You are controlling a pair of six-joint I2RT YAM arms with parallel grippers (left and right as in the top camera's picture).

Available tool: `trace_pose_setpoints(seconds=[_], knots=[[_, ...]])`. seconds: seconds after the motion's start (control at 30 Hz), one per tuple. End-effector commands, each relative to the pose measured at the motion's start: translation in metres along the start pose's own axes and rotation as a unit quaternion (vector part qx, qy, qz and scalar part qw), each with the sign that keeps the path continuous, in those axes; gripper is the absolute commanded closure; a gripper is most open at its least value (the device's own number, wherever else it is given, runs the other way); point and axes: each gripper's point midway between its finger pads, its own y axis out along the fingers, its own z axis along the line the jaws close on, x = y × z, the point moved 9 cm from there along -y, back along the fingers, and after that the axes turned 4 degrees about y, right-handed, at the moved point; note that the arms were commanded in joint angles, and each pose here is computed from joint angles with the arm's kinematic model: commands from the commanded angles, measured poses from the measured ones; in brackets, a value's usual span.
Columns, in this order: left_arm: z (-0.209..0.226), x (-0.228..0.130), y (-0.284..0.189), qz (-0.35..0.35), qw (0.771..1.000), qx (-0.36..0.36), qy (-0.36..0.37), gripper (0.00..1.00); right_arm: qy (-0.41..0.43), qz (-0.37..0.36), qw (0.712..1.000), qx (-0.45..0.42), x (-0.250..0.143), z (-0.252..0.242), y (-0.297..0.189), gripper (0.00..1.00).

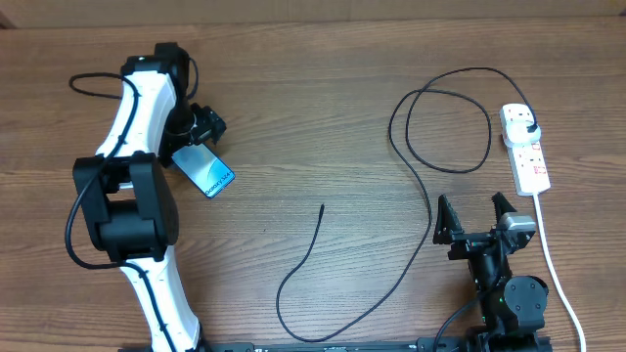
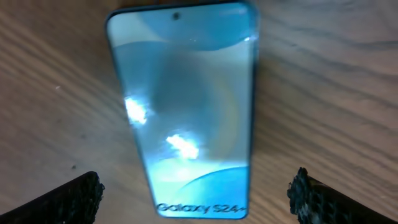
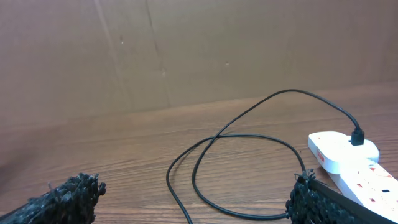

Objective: Plug charger to phone and switch on socket
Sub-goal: 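Move the left gripper over the phone and lower onto it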

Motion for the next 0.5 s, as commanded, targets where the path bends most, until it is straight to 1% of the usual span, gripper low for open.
trace_pose_setpoints(seconds=[0.0, 0.23, 0.47], knots=[[-0.006, 0.001, 0.003, -0.016, 1.000, 0.005, -0.002, 0.00, 0.002, -0.005, 1.000, -0.010, -0.001, -0.003, 0.000, 0.00], [-0.003, 0.002, 0.009, -0.024, 0.999, 0.017, -0.016, 0.00, 0.002, -0.005, 1.000, -0.010, -0.001, -0.003, 0.000, 0.00], [0.003, -0.009, 0.026, 0.000, 0.999, 0.034, -0.019, 0.01, 0.002, -0.005, 1.000, -0.010, -0.001, -0.003, 0.000, 0.00]])
